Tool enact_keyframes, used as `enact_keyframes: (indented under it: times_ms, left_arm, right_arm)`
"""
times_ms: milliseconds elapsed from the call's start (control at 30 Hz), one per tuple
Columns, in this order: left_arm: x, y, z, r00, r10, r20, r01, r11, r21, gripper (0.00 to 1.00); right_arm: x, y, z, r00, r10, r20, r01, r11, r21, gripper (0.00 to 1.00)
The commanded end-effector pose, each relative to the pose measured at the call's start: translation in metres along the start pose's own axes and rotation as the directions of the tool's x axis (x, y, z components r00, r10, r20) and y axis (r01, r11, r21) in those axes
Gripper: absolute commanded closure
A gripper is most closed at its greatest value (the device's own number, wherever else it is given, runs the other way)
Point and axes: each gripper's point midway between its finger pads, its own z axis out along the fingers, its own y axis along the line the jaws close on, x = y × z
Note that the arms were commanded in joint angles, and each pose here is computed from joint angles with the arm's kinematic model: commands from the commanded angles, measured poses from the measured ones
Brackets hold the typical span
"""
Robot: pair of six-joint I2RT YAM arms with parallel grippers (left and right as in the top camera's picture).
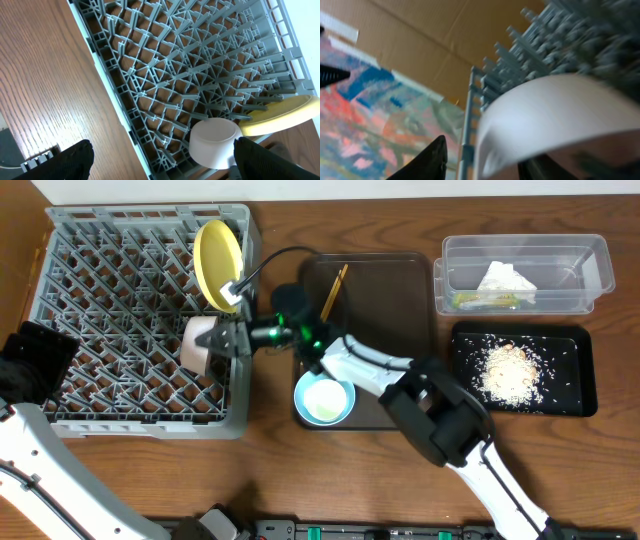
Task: Sort waste into correct bins and load items into the dishwasher
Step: 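Lower the white bowl into the dish rack with the right gripper and release, then retract the right arm over the brown tray to the right side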
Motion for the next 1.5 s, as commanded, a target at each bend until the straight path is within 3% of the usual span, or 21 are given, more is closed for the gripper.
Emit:
enact_keyframes:
  times_ms: [0, 267, 400, 467, 533, 667, 800, 833, 900, 933, 967, 1033, 1133, 1200, 1300, 1367, 1467]
  left_arm:
    - [-0.002, 0.002, 0.0, 1.0, -0.013, 0.003, 0.013, 1.0, -0.007, 0.09]
    - [-0.002, 0.002, 0.0, 1.0, -0.013, 0.003, 0.013, 1.0, -0.007, 0.09]
    - [-0.002, 0.002, 0.0, 1.0, -0.013, 0.003, 0.013, 1.0, -0.007, 0.09]
    - [-0.002, 0.002, 0.0, 1.0, -0.013, 0.003, 0.013, 1.0, -0.007, 0.09]
    - [-0.002, 0.002, 0.0, 1.0, -0.013, 0.003, 0.013, 1.0, -0.007, 0.09]
    - [-0.002, 0.002, 0.0, 1.0, -0.013, 0.003, 0.013, 1.0, -0.007, 0.09]
    - [-0.002, 0.002, 0.0, 1.0, -0.013, 0.003, 0.013, 1.0, -0.007, 0.09]
    - [-0.002, 0.002, 0.0, 1.0, -0.013, 0.003, 0.013, 1.0, -0.007, 0.09]
    - [-0.002, 0.002, 0.0, 1.0, -0.013, 0.003, 0.013, 1.0, -0.007, 0.09]
    - [-0.002, 0.002, 0.0, 1.0, -0.013, 0.003, 0.013, 1.0, -0.007, 0.09]
    - [-0.002, 0.002, 0.0, 1.0, -0.013, 0.003, 0.013, 1.0, -0.007, 0.09]
    - [-0.002, 0.002, 0.0, 1.0, -0.013, 0.003, 0.013, 1.0, -0.007, 0.09]
    - [-0.002, 0.002, 0.0, 1.0, -0.013, 0.003, 0.013, 1.0, -0.007, 0.09]
    - [-0.002, 0.002, 0.0, 1.0, -0.013, 0.003, 0.013, 1.0, -0.007, 0.09]
    - [-0.002, 0.002, 0.0, 1.0, -0.013, 0.003, 0.013, 1.0, -0.007, 0.09]
    - [-0.002, 0.002, 0.0, 1.0, -0.013, 0.003, 0.013, 1.0, -0.007, 0.09]
    - [-0.002, 0.002, 0.0, 1.0, -0.013, 0.003, 0.013, 1.0, -0.007, 0.09]
  right_arm:
    - [-0.043, 0.02, -0.025, 0.996, -0.054, 0.073, 0.052, 0.998, 0.017, 0.55]
    - [-0.077, 0.075, -0.054, 0.984, -0.162, 0.068, 0.153, 0.982, 0.113, 0.48]
    - [-0.097, 0.093, -0.092, 0.989, -0.124, 0.085, 0.102, 0.968, 0.229, 0.3]
    - [-0.106, 0.097, -0.131, 0.994, -0.047, 0.095, 0.017, 0.954, 0.3, 0.08]
    - [-0.104, 0.1, -0.152, 0.996, 0.016, 0.085, -0.043, 0.945, 0.325, 0.01]
    - [-0.074, 0.083, -0.18, 0.998, 0.054, -0.033, -0.036, 0.911, 0.411, 0.01]
    - [-0.018, 0.036, -0.206, 0.976, 0.192, -0.105, -0.067, 0.718, 0.693, 0.05]
    - [-0.002, 0.028, -0.213, 0.966, 0.224, -0.125, -0.051, 0.645, 0.762, 0.09]
    - [0.014, 0.027, -0.214, 0.955, 0.241, -0.171, -0.012, 0.609, 0.793, 0.18]
    - [0.021, 0.029, -0.212, 0.949, 0.247, -0.197, 0.008, 0.604, 0.797, 0.28]
    - [0.036, 0.033, -0.208, 0.932, 0.267, -0.245, 0.038, 0.6, 0.799, 0.49]
    - [0.064, 0.042, -0.201, 0.898, 0.304, -0.319, 0.09, 0.583, 0.807, 0.54]
    - [0.084, 0.045, -0.195, 0.878, 0.294, -0.379, 0.183, 0.527, 0.83, 0.49]
    - [0.089, 0.041, -0.191, 0.891, 0.256, -0.374, 0.249, 0.414, 0.876, 0.33]
    - [0.084, 0.035, -0.19, 0.925, 0.214, -0.314, 0.243, 0.303, 0.921, 0.25]
    - [0.085, 0.032, -0.183, 0.936, 0.189, -0.298, 0.241, 0.273, 0.931, 0.05]
    - [0.092, 0.026, -0.167, 0.932, 0.17, -0.32, 0.266, 0.281, 0.922, 0.02]
